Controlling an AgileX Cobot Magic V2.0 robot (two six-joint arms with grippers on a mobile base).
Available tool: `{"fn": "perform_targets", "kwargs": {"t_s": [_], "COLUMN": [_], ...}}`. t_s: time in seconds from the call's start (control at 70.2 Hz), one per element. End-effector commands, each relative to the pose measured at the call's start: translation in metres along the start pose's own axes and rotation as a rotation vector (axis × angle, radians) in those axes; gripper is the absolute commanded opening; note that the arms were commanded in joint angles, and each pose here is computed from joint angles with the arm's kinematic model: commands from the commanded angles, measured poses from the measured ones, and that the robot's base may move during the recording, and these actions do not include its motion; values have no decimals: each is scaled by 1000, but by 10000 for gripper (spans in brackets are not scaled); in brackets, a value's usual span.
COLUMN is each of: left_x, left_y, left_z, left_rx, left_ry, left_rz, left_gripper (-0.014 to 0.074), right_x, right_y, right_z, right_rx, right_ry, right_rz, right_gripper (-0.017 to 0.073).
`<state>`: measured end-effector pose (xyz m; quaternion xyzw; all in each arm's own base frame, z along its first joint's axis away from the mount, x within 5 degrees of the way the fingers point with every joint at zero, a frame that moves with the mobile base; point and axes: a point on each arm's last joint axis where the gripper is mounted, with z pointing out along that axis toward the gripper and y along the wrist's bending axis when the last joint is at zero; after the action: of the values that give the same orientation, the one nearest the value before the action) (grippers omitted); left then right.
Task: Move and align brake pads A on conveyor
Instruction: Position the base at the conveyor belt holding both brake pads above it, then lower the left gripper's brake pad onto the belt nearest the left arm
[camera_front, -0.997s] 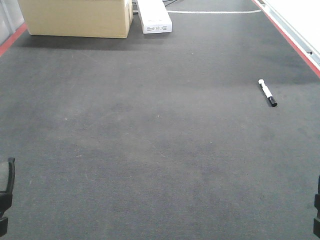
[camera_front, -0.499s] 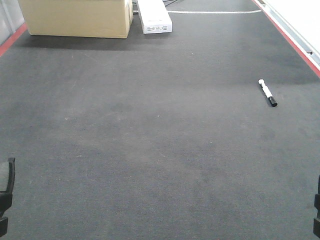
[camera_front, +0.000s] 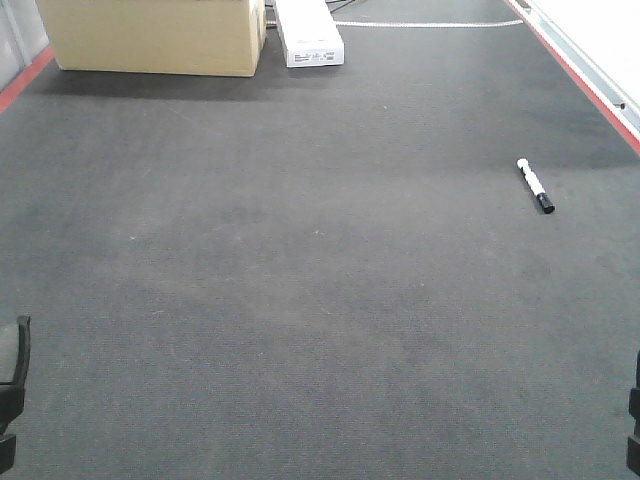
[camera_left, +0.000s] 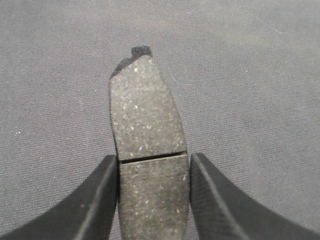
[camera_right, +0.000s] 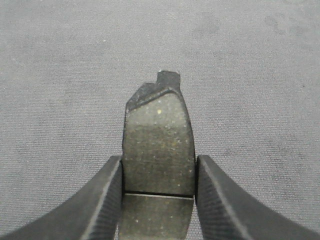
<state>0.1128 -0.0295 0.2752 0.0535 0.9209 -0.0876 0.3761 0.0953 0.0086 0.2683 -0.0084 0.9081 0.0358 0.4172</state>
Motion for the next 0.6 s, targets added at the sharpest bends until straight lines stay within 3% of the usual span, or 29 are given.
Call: {"fn": "perform_targets", "kwargs": {"t_s": [0.0,0.256,0.442,0.584], "left_x": [-16,-28,-31,-52], "left_y": [-3,-4,-5,-8], "left_z": [-6,-8,-7,2], "left_rx": [19,36,53,45], "left_ry": [-129,-262,-265,-204], "left_rz": [-9,-22,-61,-63], "left_gripper": [-8,-8,-7,-4], "right_x": [-15,-15,-15,-15], "right_y": [0,0,0,0], "right_z": [-5,-5,-5,-5], "right_rx": [2,2,2,2], "right_ry": [-105,-105,-105,-105], "right_rz": [-7,-7,-7,-7], "right_gripper": [-2,-2,-2,-2]}}
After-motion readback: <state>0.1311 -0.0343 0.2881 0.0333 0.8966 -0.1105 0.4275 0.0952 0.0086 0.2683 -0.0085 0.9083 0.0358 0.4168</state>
